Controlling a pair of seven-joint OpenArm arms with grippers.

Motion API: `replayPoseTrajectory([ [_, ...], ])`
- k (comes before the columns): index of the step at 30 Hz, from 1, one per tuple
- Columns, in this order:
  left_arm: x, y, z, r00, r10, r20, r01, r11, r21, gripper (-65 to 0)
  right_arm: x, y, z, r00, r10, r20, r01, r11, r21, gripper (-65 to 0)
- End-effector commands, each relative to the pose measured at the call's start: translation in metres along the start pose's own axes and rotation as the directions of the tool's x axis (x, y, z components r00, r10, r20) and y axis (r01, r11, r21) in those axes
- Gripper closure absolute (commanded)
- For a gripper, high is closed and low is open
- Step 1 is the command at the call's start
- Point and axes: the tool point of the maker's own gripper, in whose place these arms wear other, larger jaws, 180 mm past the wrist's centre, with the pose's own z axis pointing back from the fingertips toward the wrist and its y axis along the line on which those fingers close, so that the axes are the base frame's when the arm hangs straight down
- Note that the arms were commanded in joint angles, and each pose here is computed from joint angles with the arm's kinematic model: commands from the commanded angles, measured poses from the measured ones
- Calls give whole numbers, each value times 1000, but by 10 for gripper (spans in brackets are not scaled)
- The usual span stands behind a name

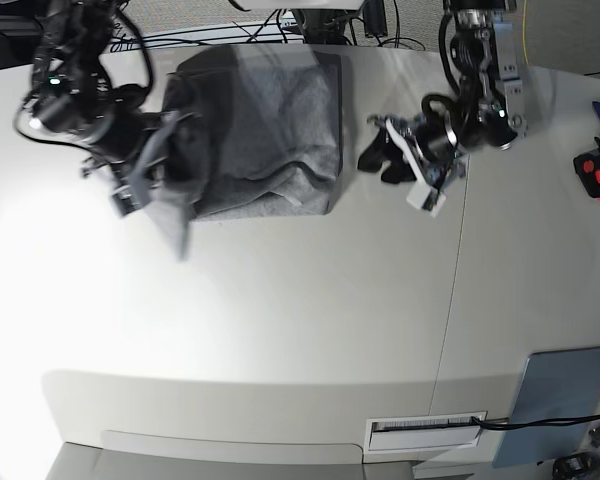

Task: Fold the T-shirt properly
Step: 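Lift the shirt end with the right gripper and fold it over the stack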

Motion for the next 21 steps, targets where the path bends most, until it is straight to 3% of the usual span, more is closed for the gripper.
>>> replayPoseTrajectory([
  [1, 8, -2, 3, 999, -10, 38, 11, 1000, -5, -281, 11, 10, -1, 999, 17, 46, -18, 999, 27, 0],
  [6, -22, -1, 6, 999, 32, -31, -31, 999, 28, -281, 13, 54, -20, 997, 63, 44, -67, 992, 108, 0],
  [21, -39, -5, 7, 997, 56, -62, -54, 998, 24, -281, 26, 125, -42, 991, 88, 98, -103, 982, 160, 0],
])
